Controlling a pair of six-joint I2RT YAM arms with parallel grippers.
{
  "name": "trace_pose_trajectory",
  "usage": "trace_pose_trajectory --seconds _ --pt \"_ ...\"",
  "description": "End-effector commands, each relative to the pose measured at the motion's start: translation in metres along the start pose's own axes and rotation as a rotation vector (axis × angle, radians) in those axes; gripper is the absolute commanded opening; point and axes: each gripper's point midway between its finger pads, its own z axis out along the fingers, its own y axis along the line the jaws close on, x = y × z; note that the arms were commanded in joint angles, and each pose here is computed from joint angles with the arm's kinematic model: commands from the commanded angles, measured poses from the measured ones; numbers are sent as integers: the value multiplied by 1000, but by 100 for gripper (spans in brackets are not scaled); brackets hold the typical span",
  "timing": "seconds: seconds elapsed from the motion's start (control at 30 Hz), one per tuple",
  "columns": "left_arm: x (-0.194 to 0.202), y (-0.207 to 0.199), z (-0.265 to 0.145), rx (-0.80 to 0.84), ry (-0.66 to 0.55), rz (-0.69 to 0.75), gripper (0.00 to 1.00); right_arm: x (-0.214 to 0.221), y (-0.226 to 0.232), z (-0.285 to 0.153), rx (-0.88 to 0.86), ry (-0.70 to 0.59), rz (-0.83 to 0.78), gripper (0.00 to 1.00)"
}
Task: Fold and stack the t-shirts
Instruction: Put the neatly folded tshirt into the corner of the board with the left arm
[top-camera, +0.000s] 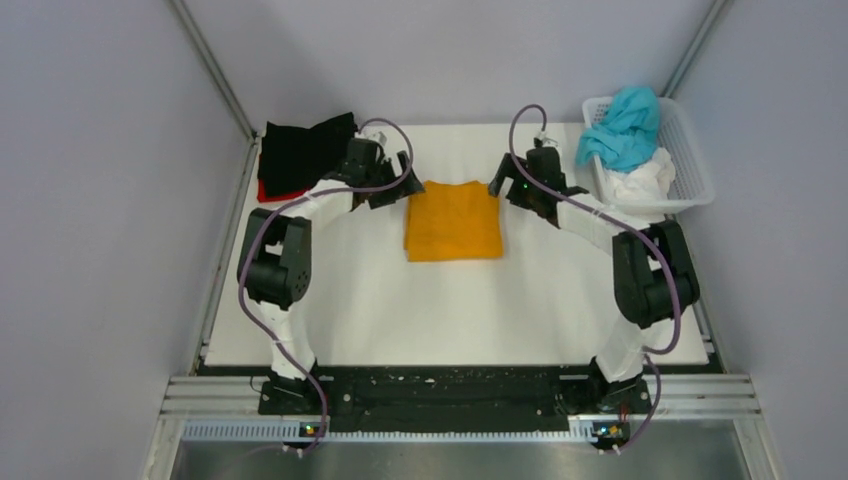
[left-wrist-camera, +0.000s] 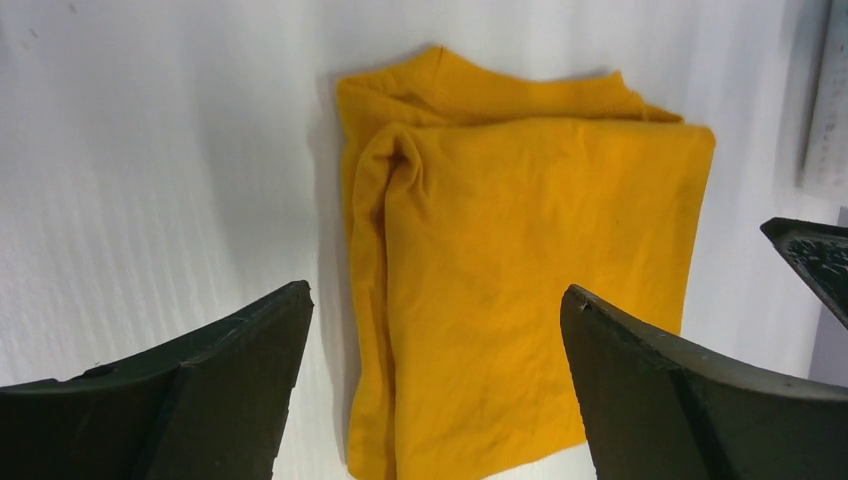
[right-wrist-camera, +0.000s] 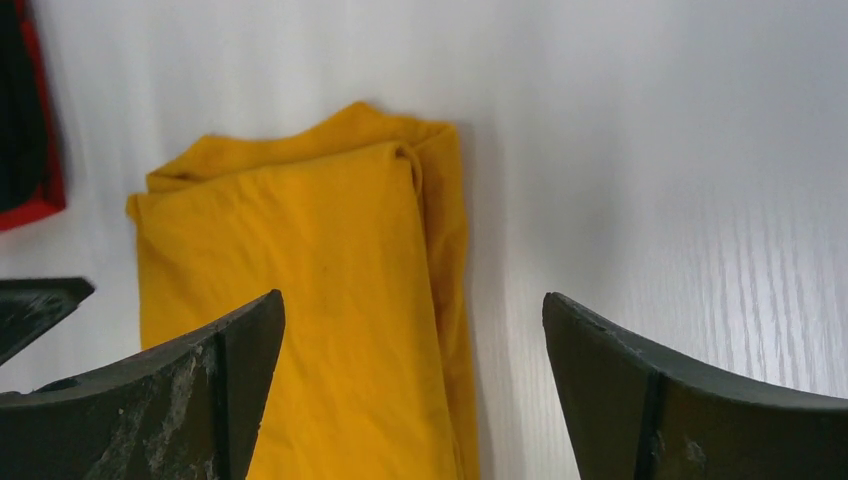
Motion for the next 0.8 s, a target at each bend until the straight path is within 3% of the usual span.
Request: trace_pose_trajectory --seconds 0.0,0.17,0.33,0.53,0.77 --pt "21 -7 -4 73 47 22 99 4 25 -42 -174 20 -9 99" --pt "46 7 13 23 108 35 99 28 20 -72 -213 78 -10 99" --pt "71 14 30 -67 174 53 94 26 11 -94 -193 50 -53 99" --pt "104 23 33 -246 251 34 71 14 -4 -119 -153 22 -91 99" --pt "133 41 30 -578 282 104 49 -6 -18 -150 -93 -57 -143 99"
